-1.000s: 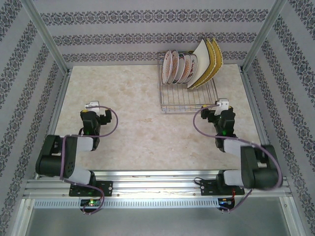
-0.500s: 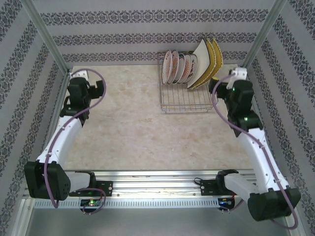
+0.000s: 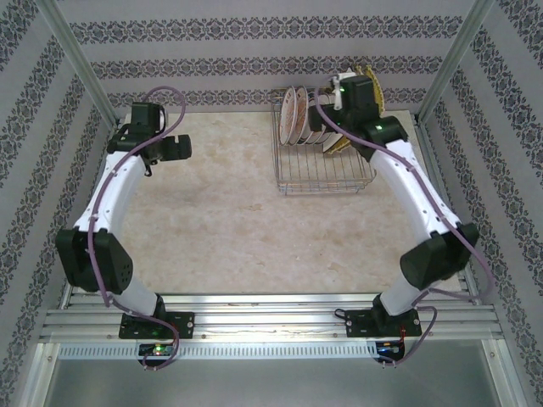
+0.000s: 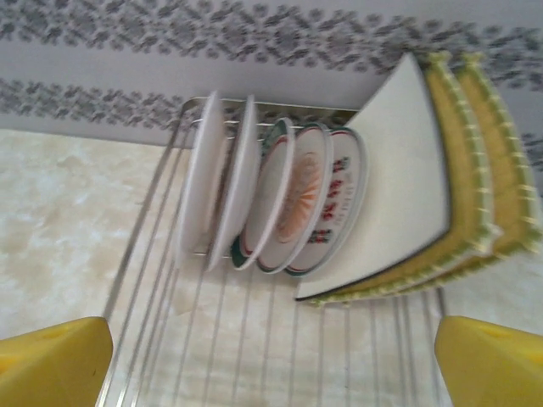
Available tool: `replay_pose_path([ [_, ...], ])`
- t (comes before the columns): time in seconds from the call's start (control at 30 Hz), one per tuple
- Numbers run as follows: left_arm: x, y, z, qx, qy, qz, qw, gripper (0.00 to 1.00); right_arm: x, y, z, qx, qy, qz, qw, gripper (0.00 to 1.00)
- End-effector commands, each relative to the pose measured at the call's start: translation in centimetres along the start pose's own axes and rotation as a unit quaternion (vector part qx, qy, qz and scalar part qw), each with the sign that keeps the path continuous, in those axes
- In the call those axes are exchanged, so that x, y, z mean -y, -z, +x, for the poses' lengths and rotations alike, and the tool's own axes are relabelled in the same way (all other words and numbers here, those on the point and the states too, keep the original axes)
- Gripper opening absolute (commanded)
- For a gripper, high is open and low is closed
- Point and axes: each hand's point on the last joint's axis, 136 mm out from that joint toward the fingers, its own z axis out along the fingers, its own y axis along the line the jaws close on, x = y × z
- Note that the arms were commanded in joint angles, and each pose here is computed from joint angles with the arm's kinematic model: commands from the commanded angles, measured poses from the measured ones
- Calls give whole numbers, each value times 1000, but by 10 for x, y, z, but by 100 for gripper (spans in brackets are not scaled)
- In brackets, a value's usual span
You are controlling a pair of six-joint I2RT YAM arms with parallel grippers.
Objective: Unload the plates from the dish rack
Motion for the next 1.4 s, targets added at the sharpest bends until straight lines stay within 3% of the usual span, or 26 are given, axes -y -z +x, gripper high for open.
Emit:
replay_pose_path([
  [0.0,6,-6,27,-74,-1,8,997,100,-16,-16,-10,-6,11,6,1000,98],
  [0.4,11,-30,33,-88,-3,18,996,100,-78,-108,-12,-59,-12,-35,998,98],
  [0.8,11,-46,33,-92,-10,14,996,100,-78,-158,8,-72,-45,-15,996,80],
  [1.37,9,-37,31,-86,-12,11,996,100,-67,-197,15,-44,-71,38,996,72],
])
